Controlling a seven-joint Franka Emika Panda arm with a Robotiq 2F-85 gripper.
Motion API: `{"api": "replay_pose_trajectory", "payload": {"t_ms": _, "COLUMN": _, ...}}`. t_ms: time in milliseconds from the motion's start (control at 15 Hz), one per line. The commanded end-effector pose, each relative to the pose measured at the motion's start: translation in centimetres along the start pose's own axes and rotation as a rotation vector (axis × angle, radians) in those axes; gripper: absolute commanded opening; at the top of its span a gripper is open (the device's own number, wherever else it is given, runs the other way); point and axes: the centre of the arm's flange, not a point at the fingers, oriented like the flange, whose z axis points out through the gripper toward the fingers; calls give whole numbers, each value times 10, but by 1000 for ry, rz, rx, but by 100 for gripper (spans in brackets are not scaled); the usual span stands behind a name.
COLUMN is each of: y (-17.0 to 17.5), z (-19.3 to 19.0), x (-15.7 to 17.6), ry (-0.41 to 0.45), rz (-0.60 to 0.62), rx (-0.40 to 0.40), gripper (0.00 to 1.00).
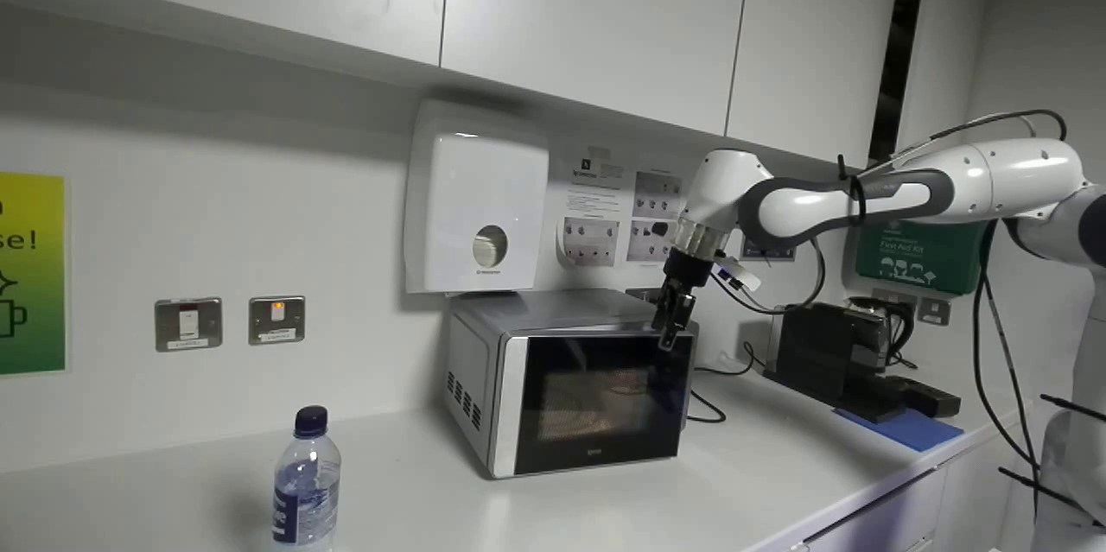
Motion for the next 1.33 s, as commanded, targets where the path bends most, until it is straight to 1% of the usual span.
{"api": "replay_pose_trajectory", "payload": {"t_ms": 0, "y": -8, "z": 5, "x": 9, "ry": 52, "rz": 43, "rx": 29, "gripper": 100}}
{"api": "replay_pose_trajectory", "payload": {"t_ms": 200, "y": -11, "z": 6, "x": 12, "ry": 68, "rz": 52, "rx": 37, "gripper": 100}}
{"api": "replay_pose_trajectory", "payload": {"t_ms": 467, "y": -5, "z": 0, "x": 11, "ry": 68, "rz": 46, "rx": 13, "gripper": 100}}
{"api": "replay_pose_trajectory", "payload": {"t_ms": 800, "y": 5, "z": -6, "x": 7, "ry": 62, "rz": 0, "rx": -12, "gripper": 100}}
{"api": "replay_pose_trajectory", "payload": {"t_ms": 1067, "y": 12, "z": -7, "x": 4, "ry": 74, "rz": -41, "rx": -11, "gripper": 100}}
{"api": "replay_pose_trajectory", "payload": {"t_ms": 1267, "y": 24, "z": -8, "x": 1, "ry": 73, "rz": -99, "rx": -24, "gripper": 100}}
